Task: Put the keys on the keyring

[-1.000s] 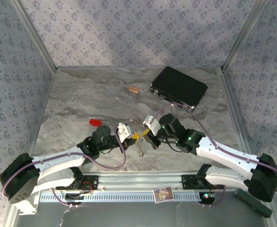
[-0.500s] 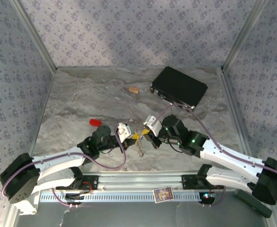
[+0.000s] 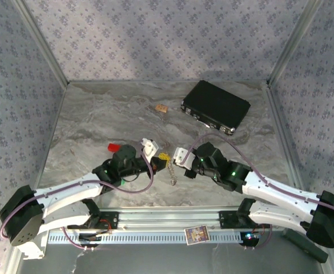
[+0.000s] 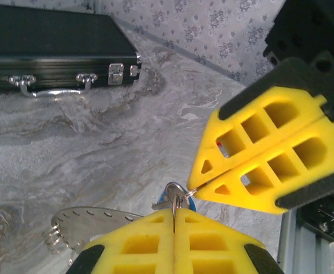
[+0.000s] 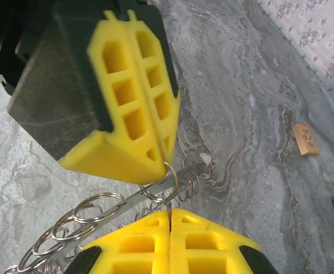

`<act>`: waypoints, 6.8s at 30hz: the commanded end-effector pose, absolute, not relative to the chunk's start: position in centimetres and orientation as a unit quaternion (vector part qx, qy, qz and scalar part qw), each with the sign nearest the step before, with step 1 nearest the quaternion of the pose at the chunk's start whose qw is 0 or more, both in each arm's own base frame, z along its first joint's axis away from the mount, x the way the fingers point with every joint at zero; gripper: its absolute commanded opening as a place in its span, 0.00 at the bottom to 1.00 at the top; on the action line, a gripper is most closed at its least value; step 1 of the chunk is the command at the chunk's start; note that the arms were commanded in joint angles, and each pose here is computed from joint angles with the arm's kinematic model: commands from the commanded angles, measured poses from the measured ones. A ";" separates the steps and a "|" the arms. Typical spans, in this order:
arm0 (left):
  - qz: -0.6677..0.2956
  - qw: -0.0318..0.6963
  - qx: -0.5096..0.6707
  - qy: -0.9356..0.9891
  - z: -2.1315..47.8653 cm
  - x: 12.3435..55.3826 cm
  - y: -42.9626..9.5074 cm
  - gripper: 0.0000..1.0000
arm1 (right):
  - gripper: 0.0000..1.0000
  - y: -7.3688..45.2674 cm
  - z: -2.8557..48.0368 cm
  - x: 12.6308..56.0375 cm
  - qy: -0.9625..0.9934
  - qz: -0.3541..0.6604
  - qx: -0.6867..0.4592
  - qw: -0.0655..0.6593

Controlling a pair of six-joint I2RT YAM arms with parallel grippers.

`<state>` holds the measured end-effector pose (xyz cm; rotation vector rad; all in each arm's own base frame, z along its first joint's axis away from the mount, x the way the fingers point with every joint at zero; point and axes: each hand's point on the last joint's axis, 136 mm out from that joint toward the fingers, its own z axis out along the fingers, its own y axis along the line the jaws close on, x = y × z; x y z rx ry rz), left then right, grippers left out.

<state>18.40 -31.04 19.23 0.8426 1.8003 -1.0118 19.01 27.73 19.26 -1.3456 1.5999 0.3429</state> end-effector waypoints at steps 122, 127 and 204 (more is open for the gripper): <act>-0.426 0.406 0.308 0.747 19.7 18.6 -31.9 0.00 | 0.00 28.4 18.7 18.2 0.622 0.048 -0.607 0.493; -0.426 0.407 0.308 0.747 19.7 18.6 -31.9 0.00 | 0.00 28.5 18.5 18.0 0.620 0.053 -0.611 0.490; -0.431 0.406 0.311 0.744 20.0 18.6 -32.2 0.00 | 0.00 28.3 18.4 18.6 0.631 0.052 -0.595 0.495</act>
